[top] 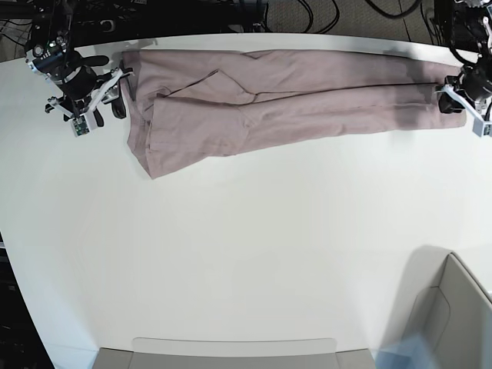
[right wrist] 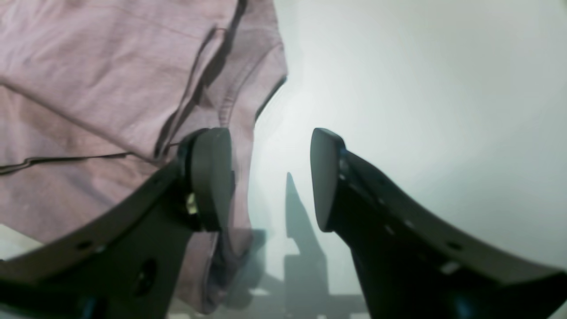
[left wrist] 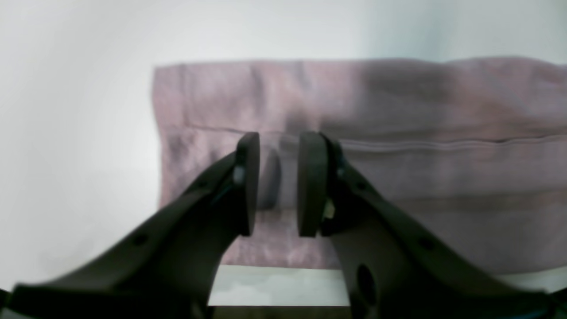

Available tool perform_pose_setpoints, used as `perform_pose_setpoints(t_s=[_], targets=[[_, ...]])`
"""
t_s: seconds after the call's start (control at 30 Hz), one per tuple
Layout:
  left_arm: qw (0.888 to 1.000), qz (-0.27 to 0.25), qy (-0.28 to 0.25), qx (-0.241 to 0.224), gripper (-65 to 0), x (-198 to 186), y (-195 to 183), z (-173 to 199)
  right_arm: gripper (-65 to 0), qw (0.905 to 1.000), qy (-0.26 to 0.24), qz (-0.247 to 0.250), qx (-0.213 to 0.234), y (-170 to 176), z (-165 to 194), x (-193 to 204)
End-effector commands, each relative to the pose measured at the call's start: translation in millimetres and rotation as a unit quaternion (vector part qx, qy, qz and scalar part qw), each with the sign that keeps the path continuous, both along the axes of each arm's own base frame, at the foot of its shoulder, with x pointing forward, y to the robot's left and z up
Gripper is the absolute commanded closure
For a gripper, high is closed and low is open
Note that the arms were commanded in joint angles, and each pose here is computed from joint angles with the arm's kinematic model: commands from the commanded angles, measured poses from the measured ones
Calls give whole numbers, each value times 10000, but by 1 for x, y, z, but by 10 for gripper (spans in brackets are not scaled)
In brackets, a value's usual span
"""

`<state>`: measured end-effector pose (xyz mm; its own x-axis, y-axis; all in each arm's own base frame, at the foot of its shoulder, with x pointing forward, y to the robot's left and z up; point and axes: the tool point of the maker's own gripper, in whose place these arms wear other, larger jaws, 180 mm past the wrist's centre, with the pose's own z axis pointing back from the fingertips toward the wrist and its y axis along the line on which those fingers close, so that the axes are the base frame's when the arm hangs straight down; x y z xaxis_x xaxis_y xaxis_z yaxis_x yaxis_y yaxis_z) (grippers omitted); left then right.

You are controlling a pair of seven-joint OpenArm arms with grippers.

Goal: Fold the T-shirt properly
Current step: 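Press the folded strip's ends with both grippers to flatten it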

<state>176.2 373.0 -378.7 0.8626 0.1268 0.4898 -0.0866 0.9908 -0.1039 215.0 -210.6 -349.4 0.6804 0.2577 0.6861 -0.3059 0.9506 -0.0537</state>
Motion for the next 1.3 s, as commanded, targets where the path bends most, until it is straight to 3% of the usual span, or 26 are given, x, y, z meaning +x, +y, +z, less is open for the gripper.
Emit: perform_pose_setpoints(t_s=[0.0,0.17,0.33,0.5,0.73,0.87,1.1,1.27], targets=[[9996,-1,-287,76,-156,13,8,16,-288,9998,-173,24,-29,-2,9,5],[9985,479,-221,-152,-155,0,26,8,-288,9998,-175,25,-6,-1,9,5],[9957,591,-535,-478,-158,7,23,18,-288,9998,-175,37,-66,-4,10,6],[9958,565,-543,-469,-229,9,21,18,-288,9998,-189,73,-88,-4,11,7],[9955,692,-446,-472,-221,3,28,13,-288,9997,-181,80,-109,-5,11,6],[9937,1068,-241,-257,-221,-1,57,7,-288,9997,-183,74,-120,-6,11,6],[9940,1075,-184,25,-221,4,71,9,-288,9997,-183,78,-126,-6,12,7],[9920,1252,90,-86,-221,-10,76,-8,-288,9996,-168,127,-206,-10,13,6]])
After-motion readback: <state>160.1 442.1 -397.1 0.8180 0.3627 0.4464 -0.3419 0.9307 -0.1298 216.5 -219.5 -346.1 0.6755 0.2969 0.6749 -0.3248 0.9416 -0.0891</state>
